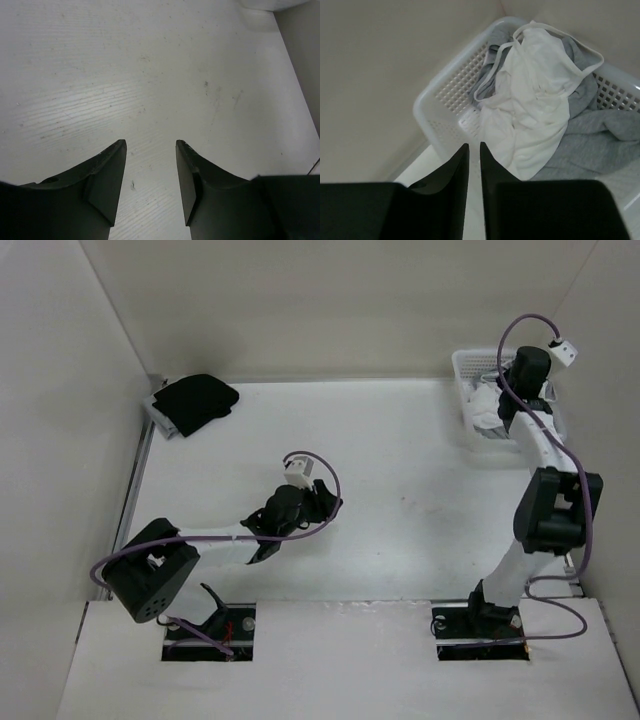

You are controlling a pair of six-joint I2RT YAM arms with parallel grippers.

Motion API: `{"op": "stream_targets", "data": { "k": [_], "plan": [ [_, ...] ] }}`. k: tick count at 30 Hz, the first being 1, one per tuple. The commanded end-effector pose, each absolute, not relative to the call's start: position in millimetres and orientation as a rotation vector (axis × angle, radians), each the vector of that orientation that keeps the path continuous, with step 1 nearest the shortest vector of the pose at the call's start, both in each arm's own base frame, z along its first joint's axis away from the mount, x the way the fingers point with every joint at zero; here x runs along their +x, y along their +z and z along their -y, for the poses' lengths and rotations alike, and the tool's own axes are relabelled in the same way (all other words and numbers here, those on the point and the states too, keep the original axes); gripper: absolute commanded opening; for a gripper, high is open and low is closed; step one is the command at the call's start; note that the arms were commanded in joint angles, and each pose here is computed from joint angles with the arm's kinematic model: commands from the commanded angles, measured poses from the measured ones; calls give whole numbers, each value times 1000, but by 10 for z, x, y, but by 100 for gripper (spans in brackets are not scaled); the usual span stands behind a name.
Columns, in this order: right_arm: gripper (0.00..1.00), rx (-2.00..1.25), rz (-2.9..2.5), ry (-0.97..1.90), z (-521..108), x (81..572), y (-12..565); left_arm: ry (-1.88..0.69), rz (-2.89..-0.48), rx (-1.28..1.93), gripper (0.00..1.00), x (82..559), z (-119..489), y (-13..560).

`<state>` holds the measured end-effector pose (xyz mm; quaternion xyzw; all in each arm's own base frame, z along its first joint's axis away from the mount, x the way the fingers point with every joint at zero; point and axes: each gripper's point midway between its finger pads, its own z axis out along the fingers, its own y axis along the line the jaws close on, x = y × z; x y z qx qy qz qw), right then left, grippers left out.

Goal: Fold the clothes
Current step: Grab the tank top from the pile

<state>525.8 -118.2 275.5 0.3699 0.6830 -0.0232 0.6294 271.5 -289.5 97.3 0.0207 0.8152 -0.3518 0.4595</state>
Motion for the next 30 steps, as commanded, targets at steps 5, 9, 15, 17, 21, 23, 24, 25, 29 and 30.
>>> {"op": "stream_targets", "data": {
  "k": [5,9,15,17,21,23,24,25,29,30],
  "plan": [
    [41,896,-1733,-92,1797,5792,2069,-932,-1938,-5,43,2846,2855,1102],
    [41,927,-1758,-53,1967,5976,1830,-959,-1959,-10,46,2851,2910,1032],
    [39,930,-1784,-48,2025,6200,1669,-970,-1989,-12,46,2875,2961,934],
    [39,934,-1783,-45,2043,6237,1639,-975,-1999,-12,46,2879,2980,901],
    [40,933,-1813,-40,2046,6290,1493,-986,-2013,-16,46,2900,3001,859],
    [32,931,-1818,-36,2038,6291,1461,-986,-2020,-20,46,2912,2998,836],
    [26,933,-1819,-31,2031,6291,1446,-986,-2022,-22,46,2914,3001,830],
    [13,934,-1810,-27,2026,6280,1481,-985,-2023,-22,46,2914,3000,824],
    [0,904,-1724,-1,1988,6275,1791,-985,-2023,-22,46,2920,3006,824],
    [0,889,-1699,14,1962,6274,1916,-985,-2023,-22,46,2920,3006,824]
  ]
}}
